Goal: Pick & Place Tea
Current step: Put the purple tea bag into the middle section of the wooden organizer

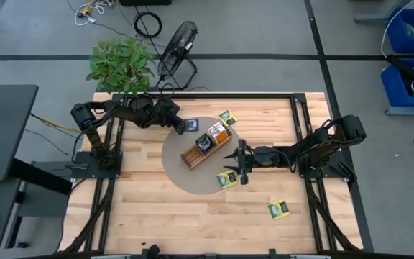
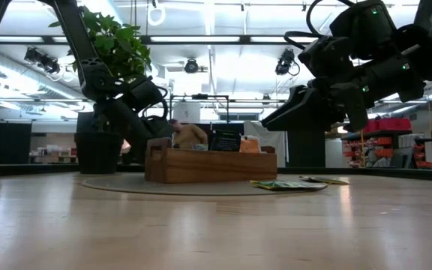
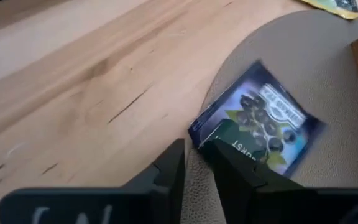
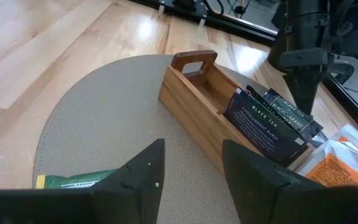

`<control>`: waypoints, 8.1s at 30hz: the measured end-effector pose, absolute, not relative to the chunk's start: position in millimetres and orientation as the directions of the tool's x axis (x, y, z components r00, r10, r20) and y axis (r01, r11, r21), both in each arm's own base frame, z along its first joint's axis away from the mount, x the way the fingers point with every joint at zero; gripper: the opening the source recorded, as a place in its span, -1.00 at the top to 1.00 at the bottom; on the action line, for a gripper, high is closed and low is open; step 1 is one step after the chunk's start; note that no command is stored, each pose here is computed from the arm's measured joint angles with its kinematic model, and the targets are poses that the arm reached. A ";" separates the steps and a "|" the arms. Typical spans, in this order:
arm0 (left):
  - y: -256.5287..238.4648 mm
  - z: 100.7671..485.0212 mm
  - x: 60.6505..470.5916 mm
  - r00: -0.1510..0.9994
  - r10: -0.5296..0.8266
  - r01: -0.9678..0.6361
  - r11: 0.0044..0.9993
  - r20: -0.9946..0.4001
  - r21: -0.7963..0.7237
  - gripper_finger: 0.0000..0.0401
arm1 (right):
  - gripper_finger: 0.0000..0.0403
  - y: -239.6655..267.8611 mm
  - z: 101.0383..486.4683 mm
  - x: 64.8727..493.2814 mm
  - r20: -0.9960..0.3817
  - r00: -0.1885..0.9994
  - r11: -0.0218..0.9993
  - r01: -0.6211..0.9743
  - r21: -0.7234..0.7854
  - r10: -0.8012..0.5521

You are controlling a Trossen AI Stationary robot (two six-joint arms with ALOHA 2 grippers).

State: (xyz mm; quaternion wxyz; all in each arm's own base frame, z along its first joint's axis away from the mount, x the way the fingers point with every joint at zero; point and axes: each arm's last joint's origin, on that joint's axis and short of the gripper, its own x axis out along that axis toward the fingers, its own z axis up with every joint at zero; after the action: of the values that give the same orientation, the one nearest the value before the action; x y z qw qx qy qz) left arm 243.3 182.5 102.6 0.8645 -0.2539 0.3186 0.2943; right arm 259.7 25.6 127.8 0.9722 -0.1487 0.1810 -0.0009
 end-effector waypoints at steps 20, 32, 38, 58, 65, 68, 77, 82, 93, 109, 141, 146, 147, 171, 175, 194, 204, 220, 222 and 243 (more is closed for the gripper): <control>182.2 104.2 245.4 0.651 0.334 -0.624 0.747 -0.682 -0.229 0.98 | 0.16 24.4 127.2 259.5 -0.357 0.932 0.955 -0.048 -0.291 -0.062; 179.8 104.6 246.9 0.683 0.279 -0.579 0.771 -0.675 -0.266 0.99 | 0.16 24.4 126.3 259.2 -0.367 0.928 0.955 -0.050 -0.291 -0.063; 182.1 108.9 246.5 0.697 0.283 -0.575 0.769 -0.659 -0.278 0.97 | 0.16 24.3 125.3 258.8 -0.377 0.924 0.957 -0.051 -0.285 -0.064; 175.7 106.7 252.7 0.685 0.303 -0.558 0.803 -0.663 -0.210 -0.06 | 0.16 23.3 126.2 259.2 -0.368 0.928 0.958 -0.044 -0.284 -0.066; 183.3 101.5 244.8 0.656 0.297 -0.603 0.759 -0.694 -0.245 0.03 | 0.16 23.4 126.7 259.4 -0.363 0.930 0.958 -0.044 -0.284 -0.065; 184.7 97.7 248.1 0.679 0.293 -0.591 0.762 -0.673 -0.265 0.09 | 0.16 23.4 126.7 259.5 -0.362 0.930 0.958 -0.044 -0.284 -0.065; 186.1 99.0 263.8 0.655 0.268 -0.574 0.784 -0.706 -0.235 0.24 | 0.16 23.3 127.3 259.7 -0.356 0.932 0.958 -0.041 -0.284 -0.066; 186.5 99.8 265.0 0.663 0.234 -0.570 0.774 -0.711 -0.276 0.38 | 0.16 23.4 127.0 259.6 -0.359 0.931 0.958 -0.042 -0.284 -0.066; 184.5 98.5 264.6 0.659 0.216 -0.543 0.799 -0.720 -0.257 0.66 | 0.16 23.3 126.1 259.2 -0.369 0.927 0.958 -0.044 -0.285 -0.067; 178.5 119.4 260.7 0.684 0.191 -0.510 0.815 -0.704 -0.275 0.99 | 0.16 21.0 125.9 259.3 -0.371 0.926 0.959 -0.034 -0.281 -0.076; 131.9 194.9 244.7 0.722 0.147 -0.417 0.872 -0.676 -0.255 1.00 | 0.11 12.1 184.1 258.9 -0.225 0.973 0.946 -0.027 -0.323 -0.049; 119.2 200.8 248.9 0.735 0.141 -0.391 0.888 -0.663 -0.244 1.00 | 0.07 0.2 202.4 284.1 -0.350 0.935 0.957 -0.147 -0.251 0.052; 117.0 201.9 250.6 0.737 0.140 -0.385 0.891 -0.661 -0.241 1.00 | 0.06 -2.0 205.7 288.1 -0.357 0.932 0.954 -0.166 -0.252 0.068; 52.2 255.1 294.2 0.805 0.159 -0.224 0.974 -0.571 -0.045 1.00 | 0.00 -45.9 242.9 302.4 -0.417 0.901 0.958 -0.215 -0.189 0.120; 43.0 263.0 298.9 0.829 0.163 -0.203 0.979 -0.535 -0.016 1.00 | 0.00 -47.4 244.7 303.0 -0.401 0.910 0.964 -0.193 -0.181 0.107; 27.8 270.9 305.1 0.865 0.229 -0.205 0.973 -0.447 0.102 1.00 | 0.00 -55.1 235.4 313.5 -0.367 0.921 0.985 -0.163 -0.049 0.134; 27.6 270.4 305.0 0.862 0.228 -0.204 0.974 -0.452 0.103 1.00 | 0.10 -57.7 227.9 319.5 -0.365 0.924 0.988 -0.143 -0.050 0.115; 24.0 289.4 313.4 0.965 0.073 -0.066 0.997 -0.253 0.037 0.80 | 0.98 -59.3 225.9 318.5 -0.382 0.918 0.983 -0.151 -0.100 0.102; 22.9 290.2 313.7 0.973 0.066 -0.053 0.997 -0.223 0.061 0.77 | 0.98 -59.0 223.1 317.3 -0.381 0.919 0.982 -0.155 -0.110 0.103; 1.2 201.7 245.7 0.983 0.000 -0.008 0.999 0.181 0.043 0.74 | 1.00 -34.2 195.0 271.2 -0.062 0.993 0.979 -0.111 -0.172 0.102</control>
State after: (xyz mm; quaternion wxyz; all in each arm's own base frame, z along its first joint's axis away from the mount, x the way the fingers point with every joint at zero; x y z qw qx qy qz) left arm 245.7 1.2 201.7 0.9956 0.0217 -0.0908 0.0019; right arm 271.2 -34.2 195.0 0.9943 -0.0879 0.0262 0.0535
